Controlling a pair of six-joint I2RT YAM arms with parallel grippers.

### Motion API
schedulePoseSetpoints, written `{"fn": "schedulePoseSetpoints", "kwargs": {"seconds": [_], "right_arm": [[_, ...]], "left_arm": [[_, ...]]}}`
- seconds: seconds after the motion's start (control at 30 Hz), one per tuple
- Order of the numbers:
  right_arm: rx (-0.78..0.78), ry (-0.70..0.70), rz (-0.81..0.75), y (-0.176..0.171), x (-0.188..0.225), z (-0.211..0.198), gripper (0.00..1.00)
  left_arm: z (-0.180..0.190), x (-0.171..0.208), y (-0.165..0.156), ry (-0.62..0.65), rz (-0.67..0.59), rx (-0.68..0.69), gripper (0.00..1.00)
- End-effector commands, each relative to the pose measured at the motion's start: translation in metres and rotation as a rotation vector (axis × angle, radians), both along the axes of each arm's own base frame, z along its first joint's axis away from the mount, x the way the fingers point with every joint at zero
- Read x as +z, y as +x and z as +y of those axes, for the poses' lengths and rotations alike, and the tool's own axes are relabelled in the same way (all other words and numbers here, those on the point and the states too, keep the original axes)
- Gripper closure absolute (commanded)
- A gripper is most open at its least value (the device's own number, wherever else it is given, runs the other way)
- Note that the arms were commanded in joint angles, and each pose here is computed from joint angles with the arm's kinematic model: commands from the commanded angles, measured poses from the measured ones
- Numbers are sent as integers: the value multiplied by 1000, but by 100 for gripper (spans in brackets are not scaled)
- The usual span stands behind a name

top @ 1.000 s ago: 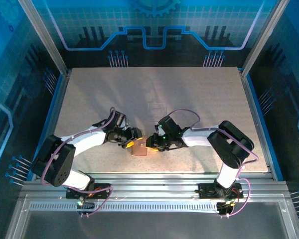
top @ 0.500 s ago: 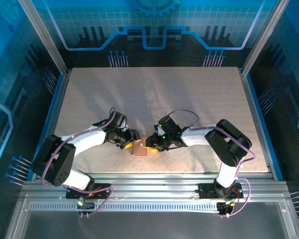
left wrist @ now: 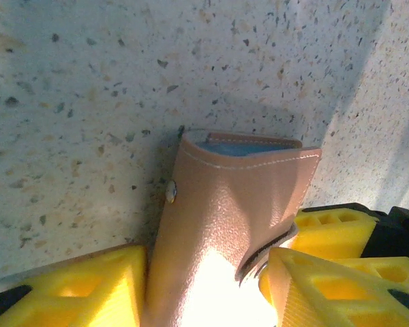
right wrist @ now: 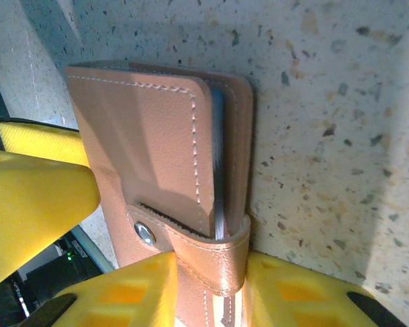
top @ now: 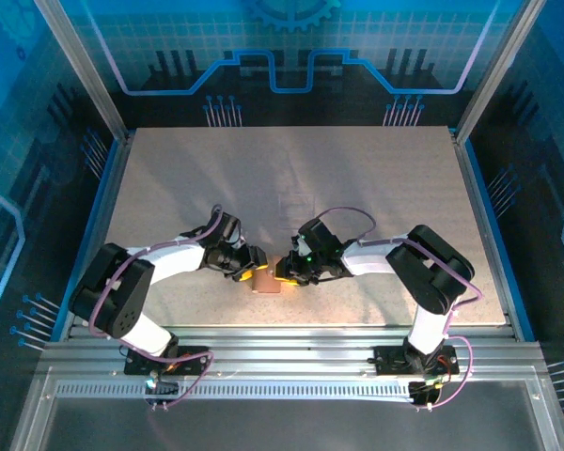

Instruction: Take the credit cards out of the card holder

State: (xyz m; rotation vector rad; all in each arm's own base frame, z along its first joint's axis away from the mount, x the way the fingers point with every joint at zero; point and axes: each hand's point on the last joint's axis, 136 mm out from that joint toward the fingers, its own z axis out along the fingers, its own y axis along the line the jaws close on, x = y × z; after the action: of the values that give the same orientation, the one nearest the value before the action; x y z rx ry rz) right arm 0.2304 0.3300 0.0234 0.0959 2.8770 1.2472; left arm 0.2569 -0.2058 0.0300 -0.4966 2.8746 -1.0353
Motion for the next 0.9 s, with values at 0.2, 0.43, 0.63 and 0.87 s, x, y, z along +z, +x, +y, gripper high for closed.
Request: {"fn": "schedulePoseSetpoints", "kwargs": {"seconds": [0.2, 0.43, 0.63, 0.87], "right_arm": [[-35, 18, -59, 29, 22, -8, 70], [-54, -4, -61, 43, 23, -21, 70], [-46, -27, -69, 55, 29, -26, 70], [-6, -99, -69, 50, 31, -34, 67]], "left_arm": [[-34, 29, 35, -132, -55, -50, 50], [-42, 28, 49, -134, -53, -58, 51], [-43, 22, 54, -124, -35, -56, 50], [-31, 18, 41, -84, -24, -41, 46]]}}
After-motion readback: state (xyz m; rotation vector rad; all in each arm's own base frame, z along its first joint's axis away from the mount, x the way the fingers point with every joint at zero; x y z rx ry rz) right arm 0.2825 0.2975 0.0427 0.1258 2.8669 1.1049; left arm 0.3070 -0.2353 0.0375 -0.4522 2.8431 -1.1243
